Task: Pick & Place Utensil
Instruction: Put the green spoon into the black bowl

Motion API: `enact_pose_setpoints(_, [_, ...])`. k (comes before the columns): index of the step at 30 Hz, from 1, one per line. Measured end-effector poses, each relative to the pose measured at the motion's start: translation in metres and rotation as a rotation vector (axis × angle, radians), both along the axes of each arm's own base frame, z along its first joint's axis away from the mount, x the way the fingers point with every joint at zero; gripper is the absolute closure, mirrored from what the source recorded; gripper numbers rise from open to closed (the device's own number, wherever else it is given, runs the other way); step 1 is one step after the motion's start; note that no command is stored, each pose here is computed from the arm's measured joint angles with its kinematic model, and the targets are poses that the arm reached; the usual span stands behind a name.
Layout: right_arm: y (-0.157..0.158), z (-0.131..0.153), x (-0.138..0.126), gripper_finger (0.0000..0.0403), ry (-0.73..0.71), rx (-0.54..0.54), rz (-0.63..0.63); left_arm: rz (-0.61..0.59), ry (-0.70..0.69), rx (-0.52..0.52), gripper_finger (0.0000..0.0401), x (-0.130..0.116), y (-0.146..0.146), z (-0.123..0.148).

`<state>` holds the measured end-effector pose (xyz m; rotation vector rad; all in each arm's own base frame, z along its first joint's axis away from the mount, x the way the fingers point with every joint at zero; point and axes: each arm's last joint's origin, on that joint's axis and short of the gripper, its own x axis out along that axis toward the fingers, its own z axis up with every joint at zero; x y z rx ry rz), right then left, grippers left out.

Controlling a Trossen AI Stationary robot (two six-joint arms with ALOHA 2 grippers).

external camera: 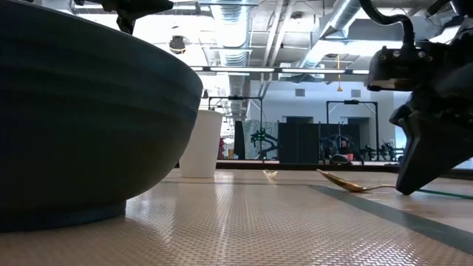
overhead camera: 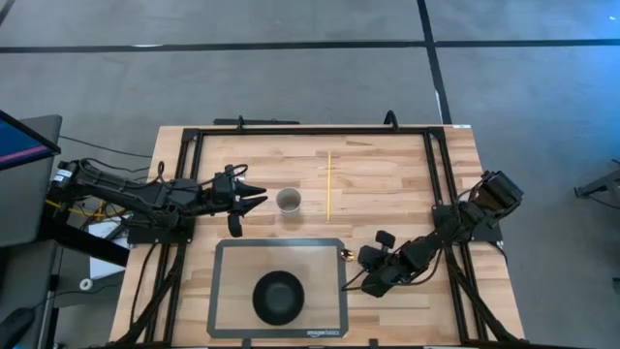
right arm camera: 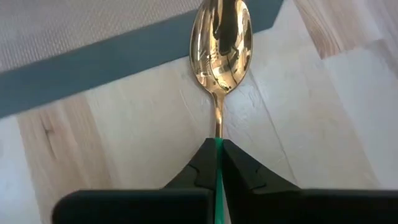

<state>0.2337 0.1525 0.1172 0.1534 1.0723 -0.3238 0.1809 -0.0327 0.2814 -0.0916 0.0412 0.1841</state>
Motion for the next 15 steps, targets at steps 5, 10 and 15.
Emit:
enact_pose_setpoints(5, [0.000, 0.013, 0.006, 0.0397, -0.005, -0.012, 0.083, 0.000, 0.000, 0.000, 0.0307, 0.000, 0.000, 0.000])
enact_pose_setpoints(10, [0.001, 0.055, 0.020, 0.0399, -0.130, 0.018, 0.174, 0.000, 0.000, 0.000, 0.0307, 0.000, 0.000, 0.000])
enact_pose_setpoints(15, [0.000, 0.091, 0.048, 0.0400, -0.290, 0.104, 0.264, -0.212, 0.043, 0.014, 0.0307, 0.001, -0.007, -0.005])
